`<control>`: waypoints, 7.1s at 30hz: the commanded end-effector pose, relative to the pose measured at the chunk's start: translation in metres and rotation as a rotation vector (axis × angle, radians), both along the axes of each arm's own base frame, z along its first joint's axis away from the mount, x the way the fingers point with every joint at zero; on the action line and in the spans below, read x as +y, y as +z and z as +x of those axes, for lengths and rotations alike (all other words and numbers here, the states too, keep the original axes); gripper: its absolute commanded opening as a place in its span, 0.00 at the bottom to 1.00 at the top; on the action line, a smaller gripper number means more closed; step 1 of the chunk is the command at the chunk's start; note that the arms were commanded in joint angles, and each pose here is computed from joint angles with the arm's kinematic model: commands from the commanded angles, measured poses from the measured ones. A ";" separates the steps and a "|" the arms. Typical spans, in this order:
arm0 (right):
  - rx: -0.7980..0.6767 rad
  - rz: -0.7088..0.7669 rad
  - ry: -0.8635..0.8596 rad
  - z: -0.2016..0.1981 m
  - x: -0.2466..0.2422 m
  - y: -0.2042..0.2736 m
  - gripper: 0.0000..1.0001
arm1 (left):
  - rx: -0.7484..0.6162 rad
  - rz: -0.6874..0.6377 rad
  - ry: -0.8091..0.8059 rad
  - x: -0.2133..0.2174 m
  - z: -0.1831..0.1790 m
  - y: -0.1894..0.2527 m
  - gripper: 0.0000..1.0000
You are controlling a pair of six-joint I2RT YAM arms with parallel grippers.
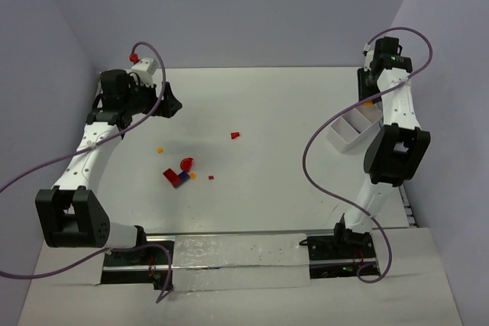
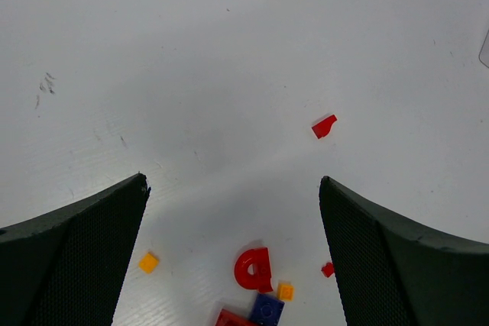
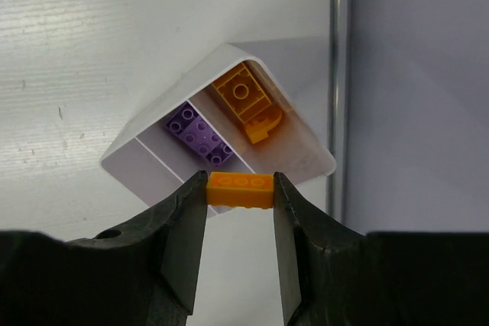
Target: Sort the legos into containers by color
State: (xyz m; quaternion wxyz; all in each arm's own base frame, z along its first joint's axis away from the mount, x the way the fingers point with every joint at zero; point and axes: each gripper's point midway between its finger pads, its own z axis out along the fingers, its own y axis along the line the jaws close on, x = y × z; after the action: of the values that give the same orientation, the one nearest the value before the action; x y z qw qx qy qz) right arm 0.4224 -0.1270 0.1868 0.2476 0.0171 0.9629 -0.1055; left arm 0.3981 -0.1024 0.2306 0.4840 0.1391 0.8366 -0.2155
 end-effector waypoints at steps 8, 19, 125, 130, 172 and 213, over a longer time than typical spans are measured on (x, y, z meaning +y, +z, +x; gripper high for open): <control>-0.004 0.029 -0.189 0.010 -0.006 -0.024 0.00 | -0.060 -0.004 0.021 0.001 0.006 0.016 0.99; -0.027 -0.045 -0.249 0.010 -0.022 -0.026 0.04 | -0.055 -0.007 0.024 0.001 0.008 0.016 0.99; -0.062 0.381 0.215 -0.042 0.138 0.007 1.00 | -0.063 0.649 -1.377 -0.051 -0.134 -0.215 0.50; -0.057 0.383 0.213 -0.043 0.138 0.006 1.00 | -0.068 0.647 -1.381 -0.055 -0.135 -0.215 0.51; 0.120 1.318 0.648 -0.109 0.416 0.071 0.83 | -0.237 0.163 -0.840 -0.160 -0.116 0.016 0.00; 0.336 1.399 0.732 -0.149 0.466 0.050 0.34 | -0.258 0.177 -0.761 -0.176 -0.099 0.024 0.00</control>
State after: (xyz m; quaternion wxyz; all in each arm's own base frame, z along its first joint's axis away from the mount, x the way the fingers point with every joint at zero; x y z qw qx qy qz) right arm 0.2893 0.3357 0.2156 0.0448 -0.1287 0.7918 0.5954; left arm 0.2817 -0.2678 0.2162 0.4012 0.5108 0.7019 -0.2924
